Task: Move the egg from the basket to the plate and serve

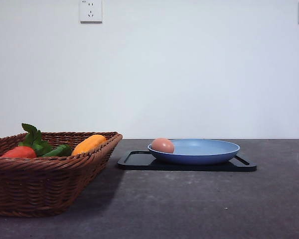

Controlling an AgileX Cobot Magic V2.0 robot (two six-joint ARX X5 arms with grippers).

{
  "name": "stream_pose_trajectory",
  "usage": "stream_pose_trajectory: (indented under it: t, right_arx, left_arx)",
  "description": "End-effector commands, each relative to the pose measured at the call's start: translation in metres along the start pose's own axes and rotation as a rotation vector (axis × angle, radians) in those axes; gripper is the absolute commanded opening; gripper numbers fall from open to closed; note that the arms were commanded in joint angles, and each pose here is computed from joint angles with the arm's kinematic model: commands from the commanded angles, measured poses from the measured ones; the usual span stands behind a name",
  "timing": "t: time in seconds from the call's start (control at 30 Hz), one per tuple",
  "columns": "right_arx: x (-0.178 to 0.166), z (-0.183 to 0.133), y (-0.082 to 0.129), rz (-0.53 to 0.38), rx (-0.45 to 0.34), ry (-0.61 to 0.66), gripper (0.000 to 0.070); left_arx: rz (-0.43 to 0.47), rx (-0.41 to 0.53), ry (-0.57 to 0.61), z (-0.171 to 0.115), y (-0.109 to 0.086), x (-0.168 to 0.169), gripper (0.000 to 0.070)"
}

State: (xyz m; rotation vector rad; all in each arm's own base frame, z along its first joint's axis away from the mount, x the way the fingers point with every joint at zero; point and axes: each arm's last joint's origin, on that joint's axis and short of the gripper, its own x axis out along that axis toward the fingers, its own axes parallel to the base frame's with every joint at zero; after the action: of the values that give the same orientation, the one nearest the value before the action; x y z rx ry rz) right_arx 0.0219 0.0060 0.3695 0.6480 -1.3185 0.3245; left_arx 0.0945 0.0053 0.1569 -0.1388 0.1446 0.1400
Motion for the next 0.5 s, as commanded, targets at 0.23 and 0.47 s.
stream_pose_trajectory:
  t: [0.23, 0.47]
  right_arx:
    - [-0.018, -0.056, -0.009, -0.041, -0.22, 0.612, 0.0]
    - [-0.071, -0.091, -0.025, -0.089, -0.342, 1.28, 0.0]
  left_arx:
    - [0.007, 0.002, 0.037, -0.008, 0.001, 0.002, 0.0]
    - [0.007, 0.002, 0.037, -0.008, 0.001, 0.002, 0.0]
